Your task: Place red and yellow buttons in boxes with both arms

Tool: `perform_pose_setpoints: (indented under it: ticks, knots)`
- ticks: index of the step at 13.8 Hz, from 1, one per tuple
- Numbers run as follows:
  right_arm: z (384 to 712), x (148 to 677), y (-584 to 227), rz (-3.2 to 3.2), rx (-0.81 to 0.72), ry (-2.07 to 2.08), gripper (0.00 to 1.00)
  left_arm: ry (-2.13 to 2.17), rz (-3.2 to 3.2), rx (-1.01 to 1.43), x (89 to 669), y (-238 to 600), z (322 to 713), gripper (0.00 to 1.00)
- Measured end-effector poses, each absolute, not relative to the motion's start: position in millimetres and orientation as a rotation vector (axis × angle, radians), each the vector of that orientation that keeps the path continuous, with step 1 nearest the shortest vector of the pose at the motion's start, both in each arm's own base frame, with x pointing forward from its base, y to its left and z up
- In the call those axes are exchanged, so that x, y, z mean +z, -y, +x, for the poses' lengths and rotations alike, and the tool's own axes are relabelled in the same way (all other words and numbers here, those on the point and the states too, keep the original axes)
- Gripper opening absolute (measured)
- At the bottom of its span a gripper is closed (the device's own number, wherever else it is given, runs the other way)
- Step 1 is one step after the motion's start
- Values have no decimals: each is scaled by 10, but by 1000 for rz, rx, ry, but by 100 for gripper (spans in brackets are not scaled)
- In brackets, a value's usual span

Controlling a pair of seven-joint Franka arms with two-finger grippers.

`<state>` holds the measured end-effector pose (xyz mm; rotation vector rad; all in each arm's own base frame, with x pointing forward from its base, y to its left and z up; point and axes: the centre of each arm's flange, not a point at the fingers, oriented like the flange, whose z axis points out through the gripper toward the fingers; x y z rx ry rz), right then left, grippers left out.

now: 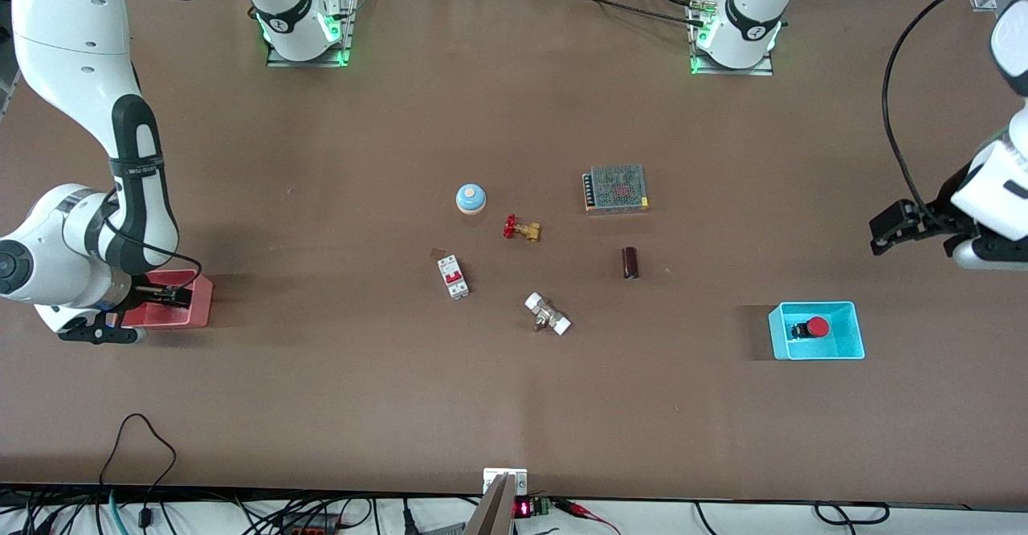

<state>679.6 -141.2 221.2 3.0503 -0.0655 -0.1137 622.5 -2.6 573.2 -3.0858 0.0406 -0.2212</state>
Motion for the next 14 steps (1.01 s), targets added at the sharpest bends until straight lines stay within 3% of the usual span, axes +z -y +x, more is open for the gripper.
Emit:
perform_pose_setpoints:
  ticks: [1, 2, 6, 9, 14]
  knots:
    - [6817, 2318, 1380, 3057, -108, 61, 99, -42, -3089, -218, 5812, 50, 6168, 100]
    - [6837, 2488, 1324, 3069, -108, 54, 100, -41, -3096, -219, 5891, 71, 6109, 100]
    - [6825, 3596, 1045, 3134, -19, 9, 100, -77, -3119, -231, 6073, 80, 5841, 100]
    - [6630, 4395, 756, 3192, 1, -43, 100, -77, -3116, -224, 6009, -9, 5687, 100]
    - [6392, 4992, 124, 3240, -21, -80, 100, -78, -3108, -262, 6048, 6, 5585, 100]
